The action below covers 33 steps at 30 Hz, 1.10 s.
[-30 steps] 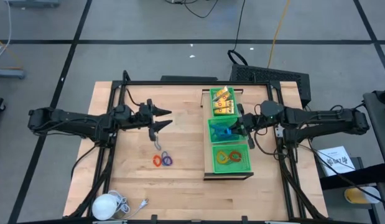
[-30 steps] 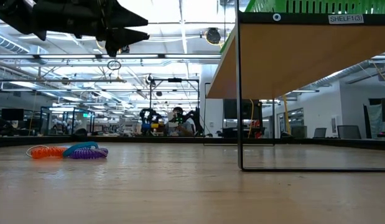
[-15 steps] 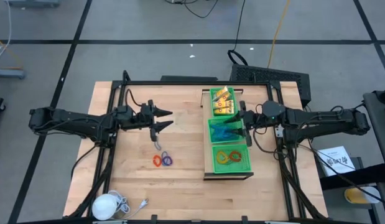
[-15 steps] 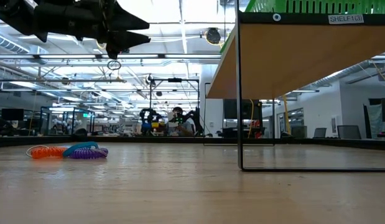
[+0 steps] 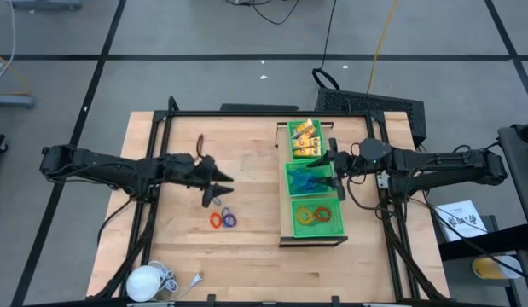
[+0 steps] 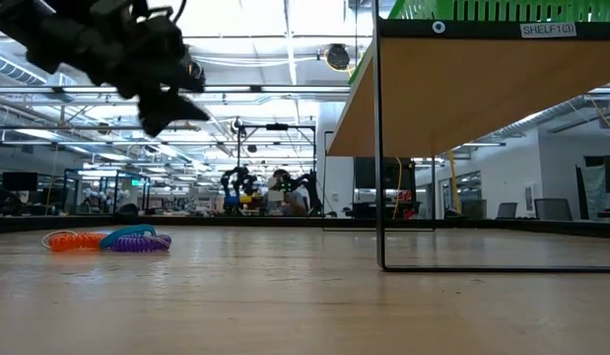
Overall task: Pick & Place Office Desk Supplies
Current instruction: Put the blue rubber band into the middle green bin
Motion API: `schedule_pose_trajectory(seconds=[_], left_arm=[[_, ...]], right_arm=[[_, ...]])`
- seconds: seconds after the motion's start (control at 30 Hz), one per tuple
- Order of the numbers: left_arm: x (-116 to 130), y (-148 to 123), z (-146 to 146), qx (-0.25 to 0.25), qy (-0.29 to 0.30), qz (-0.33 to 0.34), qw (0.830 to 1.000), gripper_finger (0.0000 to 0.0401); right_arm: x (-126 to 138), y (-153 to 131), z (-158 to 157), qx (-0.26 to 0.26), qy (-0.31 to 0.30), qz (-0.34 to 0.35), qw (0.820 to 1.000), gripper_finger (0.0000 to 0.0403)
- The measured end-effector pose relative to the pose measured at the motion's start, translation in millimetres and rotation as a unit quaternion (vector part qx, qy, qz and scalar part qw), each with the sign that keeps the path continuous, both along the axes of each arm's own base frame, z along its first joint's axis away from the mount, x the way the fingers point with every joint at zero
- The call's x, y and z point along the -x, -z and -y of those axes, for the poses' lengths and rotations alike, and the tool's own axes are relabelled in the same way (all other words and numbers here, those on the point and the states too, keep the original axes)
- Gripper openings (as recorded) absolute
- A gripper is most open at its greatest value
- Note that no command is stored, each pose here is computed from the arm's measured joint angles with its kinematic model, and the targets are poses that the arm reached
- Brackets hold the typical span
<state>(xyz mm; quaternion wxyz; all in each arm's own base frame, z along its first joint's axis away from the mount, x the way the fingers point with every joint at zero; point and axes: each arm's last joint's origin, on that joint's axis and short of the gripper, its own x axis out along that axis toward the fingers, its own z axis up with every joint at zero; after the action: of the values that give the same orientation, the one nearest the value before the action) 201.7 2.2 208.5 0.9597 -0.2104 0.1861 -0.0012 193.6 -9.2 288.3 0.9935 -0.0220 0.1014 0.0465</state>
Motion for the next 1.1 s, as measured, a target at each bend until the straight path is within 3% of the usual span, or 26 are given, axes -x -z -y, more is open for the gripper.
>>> schedule_pose_trajectory(seconds=[0.13, 0.23, 0.43, 0.63, 1.1], left_arm=[[1.4, 12.7, 14.4, 0.032, 0.003, -0.063, 0.998, 0.0216], [-1.4, 13.8, 28.5, 0.043, 0.02, -0.065, 0.997, 0.0216], [-13.6, 19.7, 50.8, -0.016, 0.035, -0.144, 0.989, 0.0216], [-15.5, 41.6, 53.6, -0.053, 0.02, -0.28, 0.958, 0.0216], [-24.8, 72.4, 52.5, -0.1, 0.016, -0.339, 0.935, 0.0216]], right_arm=[[0.0, 0.0, 0.0, 0.01, -0.002, 0.001, 1.0, 0.019], [0.0, 0.0, 0.0, 0.016, -0.003, 0.001, 1.0, 0.0192], [0.0, 0.0, 0.0, 0.022, -0.005, 0.002, 1.0, 0.0193], [0.0, 0.0, 0.0, 0.028, -0.006, 0.002, 1.0, 0.0188], [-0.1, 0.1, 0.0, 0.025, -0.005, 0.002, 1.0, 0.0185]])
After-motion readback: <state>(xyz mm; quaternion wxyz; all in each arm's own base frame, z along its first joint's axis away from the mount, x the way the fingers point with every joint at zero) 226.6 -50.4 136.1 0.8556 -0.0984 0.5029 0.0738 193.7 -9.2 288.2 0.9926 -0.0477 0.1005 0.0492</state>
